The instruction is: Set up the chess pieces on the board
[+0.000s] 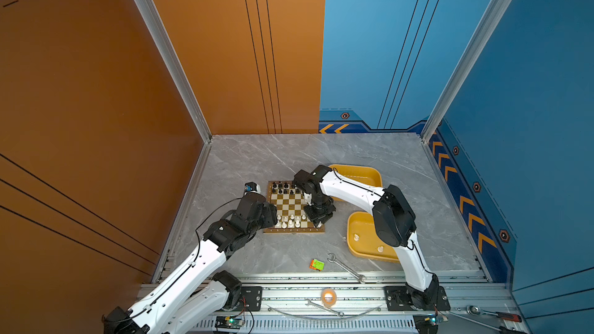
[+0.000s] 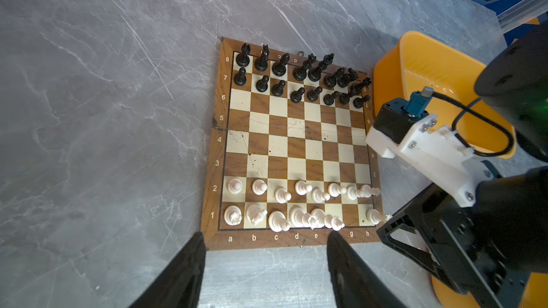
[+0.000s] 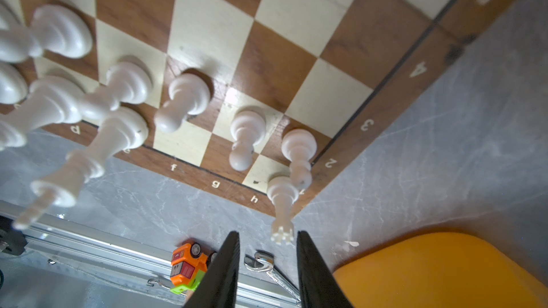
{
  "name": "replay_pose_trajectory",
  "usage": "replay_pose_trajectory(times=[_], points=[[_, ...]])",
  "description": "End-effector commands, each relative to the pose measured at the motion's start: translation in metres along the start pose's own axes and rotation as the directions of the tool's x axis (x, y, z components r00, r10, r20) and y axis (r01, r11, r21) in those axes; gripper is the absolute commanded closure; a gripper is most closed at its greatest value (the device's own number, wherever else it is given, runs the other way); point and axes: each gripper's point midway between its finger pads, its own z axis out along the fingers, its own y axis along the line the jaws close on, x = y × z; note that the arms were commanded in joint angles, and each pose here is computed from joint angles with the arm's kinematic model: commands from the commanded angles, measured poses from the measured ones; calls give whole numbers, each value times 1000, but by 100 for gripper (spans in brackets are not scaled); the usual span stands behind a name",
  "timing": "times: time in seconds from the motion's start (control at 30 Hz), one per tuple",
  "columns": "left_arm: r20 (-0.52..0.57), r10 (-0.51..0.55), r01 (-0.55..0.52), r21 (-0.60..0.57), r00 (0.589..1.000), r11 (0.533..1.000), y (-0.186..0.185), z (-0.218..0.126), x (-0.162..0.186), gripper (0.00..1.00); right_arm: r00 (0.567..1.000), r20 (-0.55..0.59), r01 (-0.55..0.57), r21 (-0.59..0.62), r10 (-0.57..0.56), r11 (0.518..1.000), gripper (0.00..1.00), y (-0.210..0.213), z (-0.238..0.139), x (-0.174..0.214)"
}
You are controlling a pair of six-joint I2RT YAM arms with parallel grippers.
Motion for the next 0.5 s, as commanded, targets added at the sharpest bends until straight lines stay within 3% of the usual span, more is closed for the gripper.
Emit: replay_pose_trajectory(times=[0.0,0.47], points=[[-7,17,-17,2,1000,1000,-1,-2,-3,34,1000,-7,-1,-24,1,1000,65,7,3,1],[-14,13,-13,-4,1000,1000,2,0,-4,34,1000,-16,1,-36,-1,999,65,12,6,-2]])
